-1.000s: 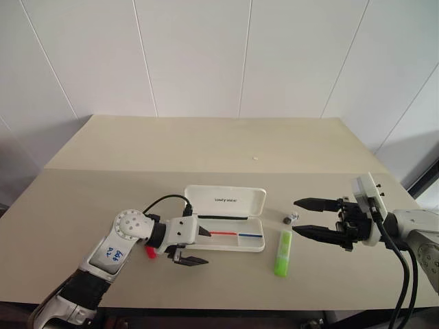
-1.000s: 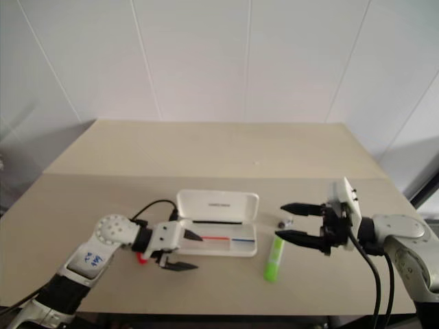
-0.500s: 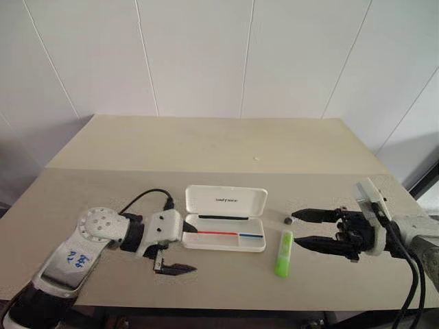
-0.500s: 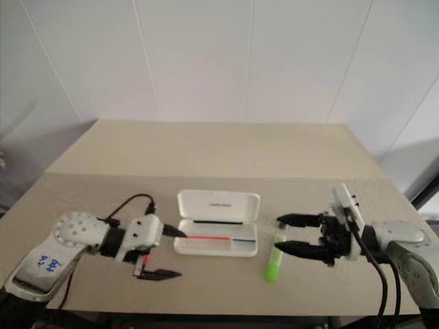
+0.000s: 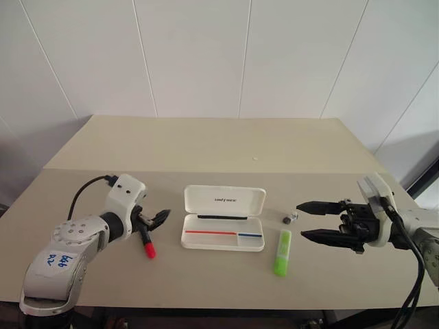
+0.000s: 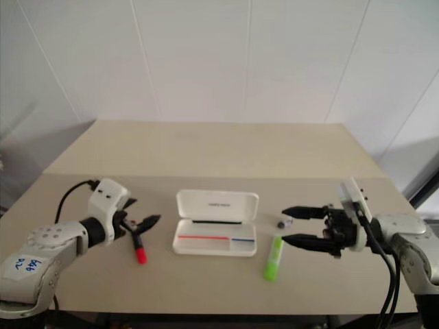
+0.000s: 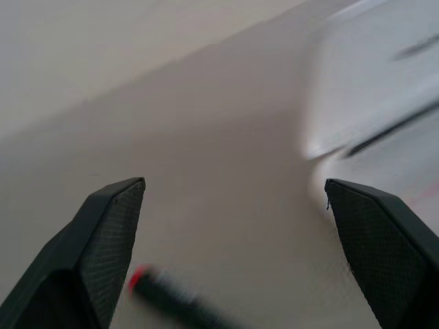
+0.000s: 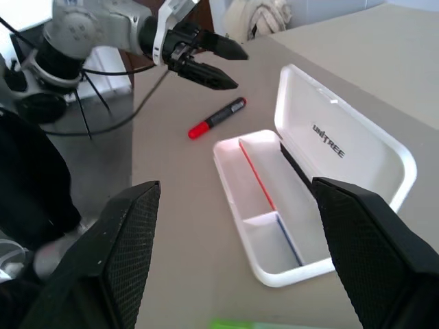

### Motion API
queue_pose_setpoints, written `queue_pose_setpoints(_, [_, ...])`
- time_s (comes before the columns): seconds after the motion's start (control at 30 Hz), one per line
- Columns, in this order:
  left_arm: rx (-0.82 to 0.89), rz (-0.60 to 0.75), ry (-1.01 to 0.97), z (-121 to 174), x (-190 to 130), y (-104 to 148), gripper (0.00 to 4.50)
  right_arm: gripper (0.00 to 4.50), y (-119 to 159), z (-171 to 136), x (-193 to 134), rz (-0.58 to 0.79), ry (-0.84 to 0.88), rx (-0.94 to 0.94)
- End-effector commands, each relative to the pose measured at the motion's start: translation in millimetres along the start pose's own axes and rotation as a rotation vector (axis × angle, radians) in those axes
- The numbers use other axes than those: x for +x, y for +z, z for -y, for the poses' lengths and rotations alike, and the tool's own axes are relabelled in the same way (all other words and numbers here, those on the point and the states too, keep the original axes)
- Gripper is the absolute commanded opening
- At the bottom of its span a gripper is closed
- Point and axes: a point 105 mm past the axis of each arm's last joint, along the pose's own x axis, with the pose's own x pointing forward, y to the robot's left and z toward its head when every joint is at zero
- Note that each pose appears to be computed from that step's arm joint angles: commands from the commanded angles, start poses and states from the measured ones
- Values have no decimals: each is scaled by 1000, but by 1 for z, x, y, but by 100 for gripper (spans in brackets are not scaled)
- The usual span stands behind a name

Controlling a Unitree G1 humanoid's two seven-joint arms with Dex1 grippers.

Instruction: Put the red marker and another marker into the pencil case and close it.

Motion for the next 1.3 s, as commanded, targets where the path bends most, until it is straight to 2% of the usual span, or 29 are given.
queue_pose_setpoints(0.03, [-58, -39, 161, -12, -10, -9, 446, 450, 1, 2, 3, 0, 28, -16])
queue_pose_setpoints(0.4, [-294, -179, 343, 1, 0, -47, 446, 450, 1, 13, 11, 4, 51, -9])
queue_pose_setpoints(0.73, [-394, -233, 379, -1, 15, -60, 446, 450, 2, 15, 14, 15, 44, -17])
queue_pose_setpoints(0.83, [-399, -255, 398, -6, 17, -64, 386, 450, 3, 16, 14, 18, 34, -23])
queue_pose_setpoints(1.17, [-381, -239, 394, -11, 23, -57, 66, 450, 4, 17, 13, 18, 9, -31])
queue_pose_setpoints(1.3, [-333, -198, 365, -18, 26, -46, 59, 450, 5, 17, 14, 20, 4, -33])
